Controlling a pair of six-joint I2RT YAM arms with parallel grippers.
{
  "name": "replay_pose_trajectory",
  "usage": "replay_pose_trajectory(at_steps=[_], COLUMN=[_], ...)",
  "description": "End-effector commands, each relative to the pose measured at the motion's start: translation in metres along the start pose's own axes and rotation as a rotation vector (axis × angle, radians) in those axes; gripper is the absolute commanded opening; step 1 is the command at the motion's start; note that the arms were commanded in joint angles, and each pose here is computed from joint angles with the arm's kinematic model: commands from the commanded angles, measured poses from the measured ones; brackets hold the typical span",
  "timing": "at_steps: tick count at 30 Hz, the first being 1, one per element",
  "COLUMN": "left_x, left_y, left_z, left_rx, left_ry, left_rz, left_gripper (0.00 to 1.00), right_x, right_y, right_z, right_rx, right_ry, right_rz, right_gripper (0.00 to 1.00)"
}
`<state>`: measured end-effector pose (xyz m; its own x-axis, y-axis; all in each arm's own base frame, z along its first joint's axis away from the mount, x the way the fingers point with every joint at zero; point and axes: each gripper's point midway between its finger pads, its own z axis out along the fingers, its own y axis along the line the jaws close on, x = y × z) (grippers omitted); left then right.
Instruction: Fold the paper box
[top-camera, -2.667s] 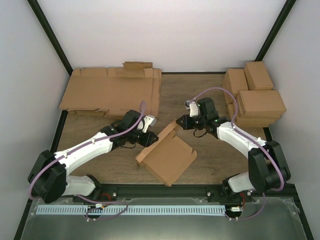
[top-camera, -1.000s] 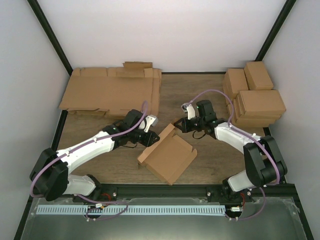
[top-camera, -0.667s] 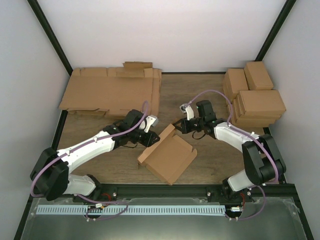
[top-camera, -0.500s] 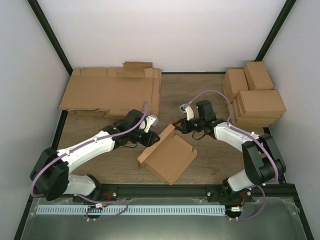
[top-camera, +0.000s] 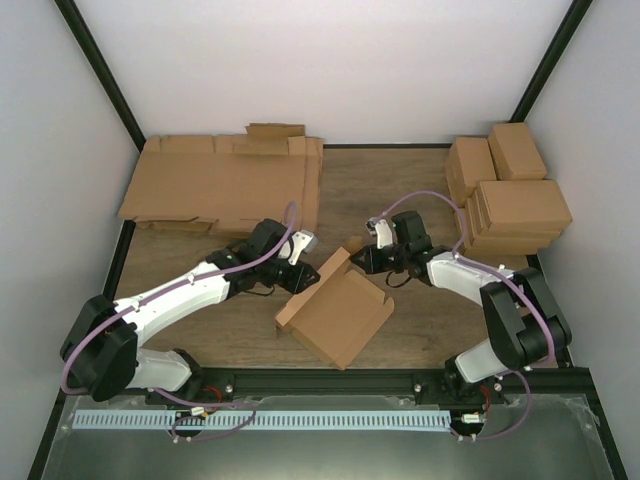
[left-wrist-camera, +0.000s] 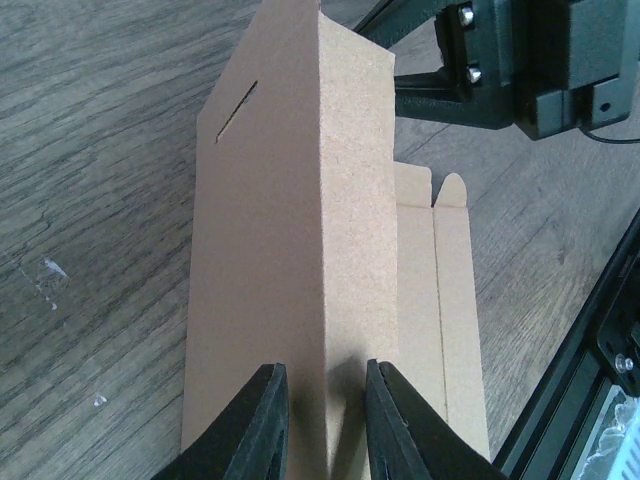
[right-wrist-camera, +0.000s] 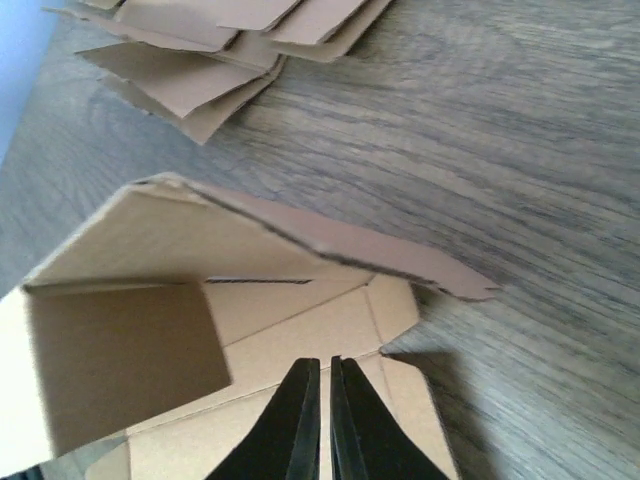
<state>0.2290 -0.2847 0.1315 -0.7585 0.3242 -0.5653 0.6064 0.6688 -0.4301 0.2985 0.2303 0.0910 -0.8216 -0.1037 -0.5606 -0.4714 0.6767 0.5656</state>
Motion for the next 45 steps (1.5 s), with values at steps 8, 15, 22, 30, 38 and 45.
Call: replay_pose_trajectory(at_steps=[8, 15, 22, 30, 38, 45], left_x=[0.022, 0.022, 0.021, 0.021, 0.021, 0.02], left_y=[0.017, 0.017, 0.017, 0.014, 0.015, 0.015], left_z=[0.006, 0.005, 0.005, 0.007, 0.008, 0.012], left_rx=[-0.074, -0.076, -0.077, -0.054, -0.055, -0.051], left_ry=[0.077, 0.08, 0.079, 0.072, 0.074, 0.08], left_rz=[-0.016, -0.011, -0.01, -0.012, -0.008, -0.009], left_gripper=[0.24, 0.24, 0.24, 0.24, 0.24, 0.24], right_x=[-0.005, 0.001, 0.002, 0.011, 0.014, 0.014], right_y=[-0.028, -0.039, -0.041, -0.04, -0.034, -0.006], right_z=[0.012, 0.021, 0.029, 0.042, 0.047, 0.042], right_rx=[0.113, 0.134, 0.116, 0.085, 0.051, -0.082], right_ry=[-0.063, -0.059, -0.053, -0.022, -0.015, -0.007], right_rz=[0.041, 0.058, 0.065, 0.075, 0.064, -0.021], right_gripper=[0.05, 0.01, 0.01, 0.01, 0.01, 0.01])
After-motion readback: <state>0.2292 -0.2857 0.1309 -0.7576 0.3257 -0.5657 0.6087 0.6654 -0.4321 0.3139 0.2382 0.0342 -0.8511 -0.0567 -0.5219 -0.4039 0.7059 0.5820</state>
